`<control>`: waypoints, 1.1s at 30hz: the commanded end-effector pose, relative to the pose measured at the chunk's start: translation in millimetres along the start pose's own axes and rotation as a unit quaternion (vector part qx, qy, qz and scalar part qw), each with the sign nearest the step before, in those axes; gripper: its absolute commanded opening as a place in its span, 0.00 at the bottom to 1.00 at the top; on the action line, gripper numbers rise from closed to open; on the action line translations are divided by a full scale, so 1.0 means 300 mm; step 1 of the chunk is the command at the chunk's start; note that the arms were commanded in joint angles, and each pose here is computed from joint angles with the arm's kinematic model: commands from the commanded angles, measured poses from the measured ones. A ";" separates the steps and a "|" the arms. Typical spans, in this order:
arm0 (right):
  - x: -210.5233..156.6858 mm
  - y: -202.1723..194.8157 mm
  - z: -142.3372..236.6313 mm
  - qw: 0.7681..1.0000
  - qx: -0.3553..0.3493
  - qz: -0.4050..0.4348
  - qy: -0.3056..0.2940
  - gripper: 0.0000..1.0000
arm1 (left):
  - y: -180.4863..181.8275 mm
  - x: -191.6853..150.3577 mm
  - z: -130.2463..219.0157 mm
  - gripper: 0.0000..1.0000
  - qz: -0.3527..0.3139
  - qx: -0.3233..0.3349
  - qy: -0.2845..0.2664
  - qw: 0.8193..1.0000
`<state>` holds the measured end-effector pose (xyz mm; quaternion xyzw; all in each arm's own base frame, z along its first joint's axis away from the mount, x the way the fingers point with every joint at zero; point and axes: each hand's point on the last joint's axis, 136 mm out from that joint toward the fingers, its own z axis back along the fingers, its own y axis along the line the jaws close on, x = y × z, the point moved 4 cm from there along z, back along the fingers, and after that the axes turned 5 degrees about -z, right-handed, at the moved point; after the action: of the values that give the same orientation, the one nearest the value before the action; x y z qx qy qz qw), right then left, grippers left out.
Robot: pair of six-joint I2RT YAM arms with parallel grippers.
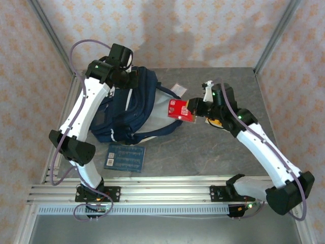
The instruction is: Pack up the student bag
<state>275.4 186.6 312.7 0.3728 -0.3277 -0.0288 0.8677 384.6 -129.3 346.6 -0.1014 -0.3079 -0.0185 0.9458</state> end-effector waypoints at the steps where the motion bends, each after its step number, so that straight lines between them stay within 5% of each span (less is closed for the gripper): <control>1: 0.038 0.092 -0.027 0.998 0.057 0.000 -0.001 0.00 | -0.072 0.097 0.210 0.00 -0.038 -0.067 -0.120 0.990; 27: -0.024 0.256 -0.373 0.984 0.141 -0.105 0.035 0.00 | -0.140 0.101 0.363 0.00 -0.108 -0.158 -0.152 0.970; 33: -0.096 0.279 -0.504 0.992 0.065 -0.093 0.055 0.00 | -0.113 0.110 0.367 0.00 -0.097 -0.158 -0.159 0.970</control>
<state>320.4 338.2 269.3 0.4776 -0.2240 -0.0554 0.8477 357.1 -144.2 380.7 -0.1890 -0.3230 -0.1178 0.9198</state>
